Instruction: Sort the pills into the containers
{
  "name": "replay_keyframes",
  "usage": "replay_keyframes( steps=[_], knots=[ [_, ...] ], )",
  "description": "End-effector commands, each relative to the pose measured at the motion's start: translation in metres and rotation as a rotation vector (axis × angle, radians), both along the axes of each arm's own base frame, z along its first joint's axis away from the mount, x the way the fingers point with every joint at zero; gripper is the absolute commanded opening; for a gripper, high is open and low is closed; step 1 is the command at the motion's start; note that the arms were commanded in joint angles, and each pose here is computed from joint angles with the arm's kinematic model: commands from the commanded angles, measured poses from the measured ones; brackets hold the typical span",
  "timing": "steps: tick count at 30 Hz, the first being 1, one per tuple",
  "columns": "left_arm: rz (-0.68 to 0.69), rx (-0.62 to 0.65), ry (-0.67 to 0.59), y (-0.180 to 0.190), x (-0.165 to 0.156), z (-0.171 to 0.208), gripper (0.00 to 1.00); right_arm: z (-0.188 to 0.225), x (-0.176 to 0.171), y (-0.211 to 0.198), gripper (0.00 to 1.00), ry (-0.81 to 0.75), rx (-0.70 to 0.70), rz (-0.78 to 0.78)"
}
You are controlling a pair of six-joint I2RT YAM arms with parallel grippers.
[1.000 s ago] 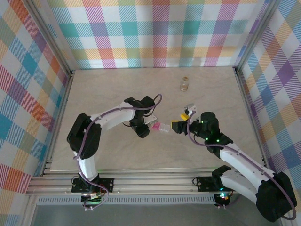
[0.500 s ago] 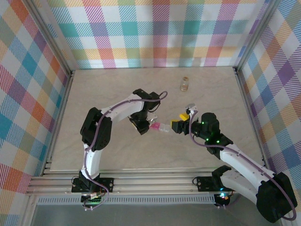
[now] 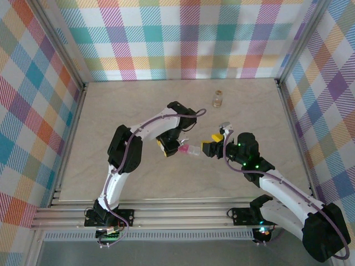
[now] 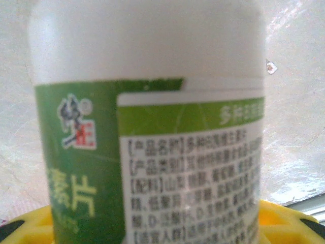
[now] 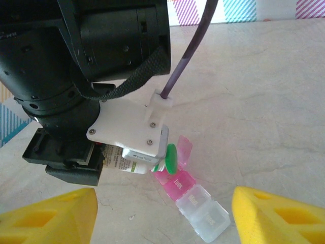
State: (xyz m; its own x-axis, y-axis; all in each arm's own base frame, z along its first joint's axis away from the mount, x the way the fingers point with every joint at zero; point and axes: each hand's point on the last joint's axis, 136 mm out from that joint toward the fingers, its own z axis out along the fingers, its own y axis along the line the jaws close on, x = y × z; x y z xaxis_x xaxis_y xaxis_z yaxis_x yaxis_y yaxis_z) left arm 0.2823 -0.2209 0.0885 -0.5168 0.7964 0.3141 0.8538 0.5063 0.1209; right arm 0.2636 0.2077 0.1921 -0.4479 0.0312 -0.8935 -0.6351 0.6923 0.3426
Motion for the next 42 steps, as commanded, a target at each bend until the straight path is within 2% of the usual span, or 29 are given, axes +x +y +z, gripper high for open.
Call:
replay_keyframes(
  steps=[1, 5, 17, 22, 24, 28, 32, 35, 38, 42],
  knots=[
    [-0.03, 0.057, 0.013, 0.007, -0.006, 0.007, 0.0, 0.001, 0.003, -0.001, 0.7, -0.005, 0.015, -0.019],
    [-0.028, 0.008, -0.016, 0.002, -0.004, 0.011, 0.0, -0.004, 0.006, -0.004, 0.7, 0.002, 0.006, -0.043],
    [-0.01, -0.254, -0.146, -0.017, -0.008, -0.006, 0.0, -0.023, 0.012, -0.001, 0.7, 0.047, -0.014, -0.048],
    [0.007, -0.388, -0.225, -0.019, -0.01, -0.005, 0.0, -0.033, 0.017, 0.0, 0.7, 0.083, -0.019, -0.06],
    [0.014, -0.482, -0.277, -0.022, -0.008, 0.002, 0.0, -0.032, 0.018, 0.001, 0.7, 0.101, -0.02, -0.064],
    [-0.016, -0.72, -0.422, -0.03, -0.003, 0.028, 0.0, -0.017, 0.016, 0.008, 0.69, 0.133, -0.01, -0.028],
    [-0.095, -0.936, -0.636, -0.038, 0.002, 0.069, 0.0, 0.006, 0.014, 0.012, 0.69, 0.128, 0.002, -0.001],
    [-0.197, -1.092, -0.751, -0.041, -0.011, 0.094, 0.0, 0.032, 0.011, 0.016, 0.69, 0.095, 0.007, 0.036],
    [-0.243, -1.285, -0.956, -0.036, -0.018, 0.143, 0.0, 0.061, 0.005, 0.023, 0.68, 0.065, 0.035, 0.088],
    [-0.263, -1.42, -1.115, -0.027, -0.025, 0.191, 0.0, 0.106, -0.009, 0.039, 0.68, 0.007, 0.106, 0.192]
  ],
)
